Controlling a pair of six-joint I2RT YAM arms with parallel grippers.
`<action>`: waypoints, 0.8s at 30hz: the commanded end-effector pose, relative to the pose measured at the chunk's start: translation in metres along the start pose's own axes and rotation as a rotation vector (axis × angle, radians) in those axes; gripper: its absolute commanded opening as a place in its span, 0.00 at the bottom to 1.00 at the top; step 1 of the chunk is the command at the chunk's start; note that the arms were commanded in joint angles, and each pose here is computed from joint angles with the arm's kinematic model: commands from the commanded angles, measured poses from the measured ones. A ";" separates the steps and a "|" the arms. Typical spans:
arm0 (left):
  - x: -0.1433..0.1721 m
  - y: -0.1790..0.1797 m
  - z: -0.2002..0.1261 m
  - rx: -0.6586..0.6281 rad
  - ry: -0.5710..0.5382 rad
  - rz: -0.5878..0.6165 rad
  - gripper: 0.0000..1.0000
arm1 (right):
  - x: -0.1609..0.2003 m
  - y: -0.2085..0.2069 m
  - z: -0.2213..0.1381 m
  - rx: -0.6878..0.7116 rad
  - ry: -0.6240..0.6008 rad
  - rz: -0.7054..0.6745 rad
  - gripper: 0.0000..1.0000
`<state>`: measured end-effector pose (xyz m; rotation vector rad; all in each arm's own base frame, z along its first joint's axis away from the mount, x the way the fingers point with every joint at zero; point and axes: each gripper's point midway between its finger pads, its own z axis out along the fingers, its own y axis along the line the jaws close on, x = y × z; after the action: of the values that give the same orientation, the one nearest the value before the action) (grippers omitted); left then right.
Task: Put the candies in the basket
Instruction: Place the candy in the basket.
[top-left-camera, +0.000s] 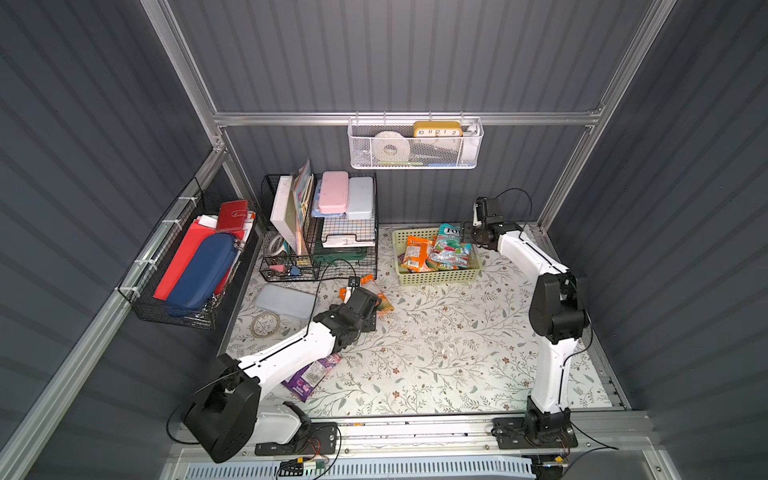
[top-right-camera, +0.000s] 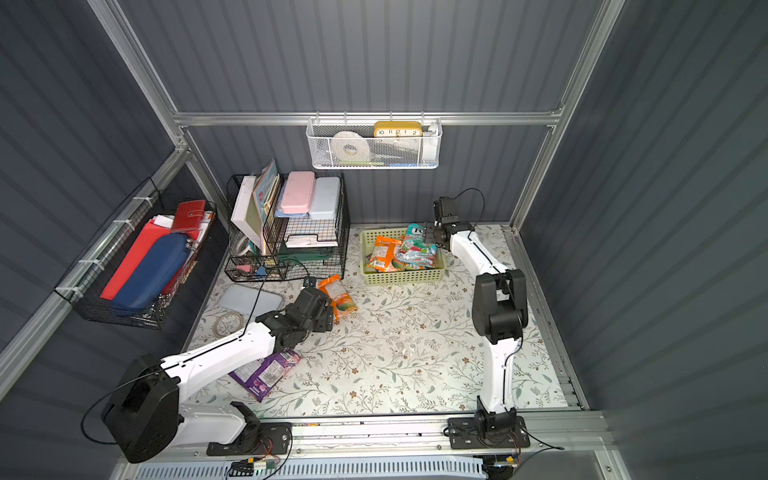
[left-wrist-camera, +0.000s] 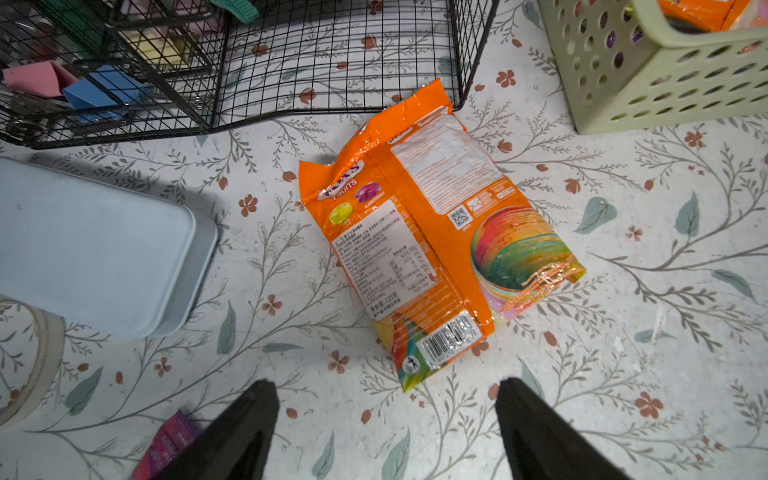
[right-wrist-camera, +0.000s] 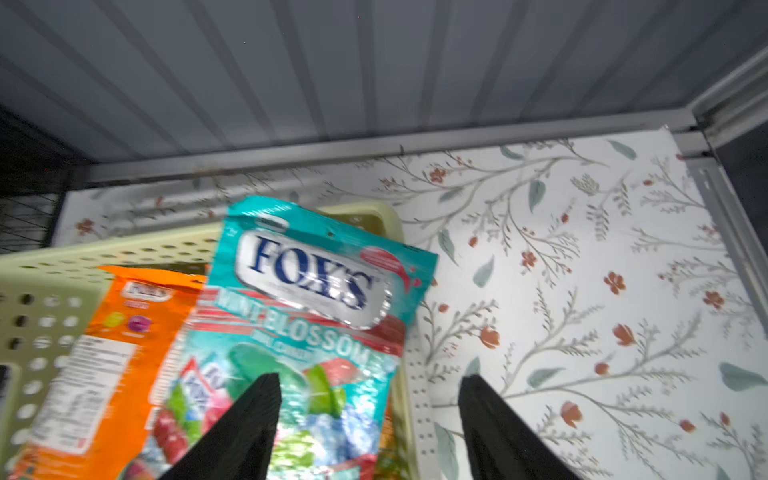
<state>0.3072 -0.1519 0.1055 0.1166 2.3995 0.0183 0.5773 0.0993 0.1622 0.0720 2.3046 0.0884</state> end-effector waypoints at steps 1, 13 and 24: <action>0.015 0.002 0.009 0.026 0.066 -0.058 0.82 | 0.003 0.038 0.010 -0.083 -0.033 -0.013 0.72; 0.027 0.023 0.037 0.021 0.162 -0.208 0.75 | 0.020 0.075 0.056 0.069 -0.079 -0.099 0.73; 0.027 0.028 0.059 0.077 0.198 -0.341 0.76 | 0.069 0.089 0.046 -0.074 0.044 -0.148 0.64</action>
<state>0.3309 -0.1167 0.0557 -0.2274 2.5595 -0.1611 0.5837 0.1888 0.0910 -0.0798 2.2987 0.0355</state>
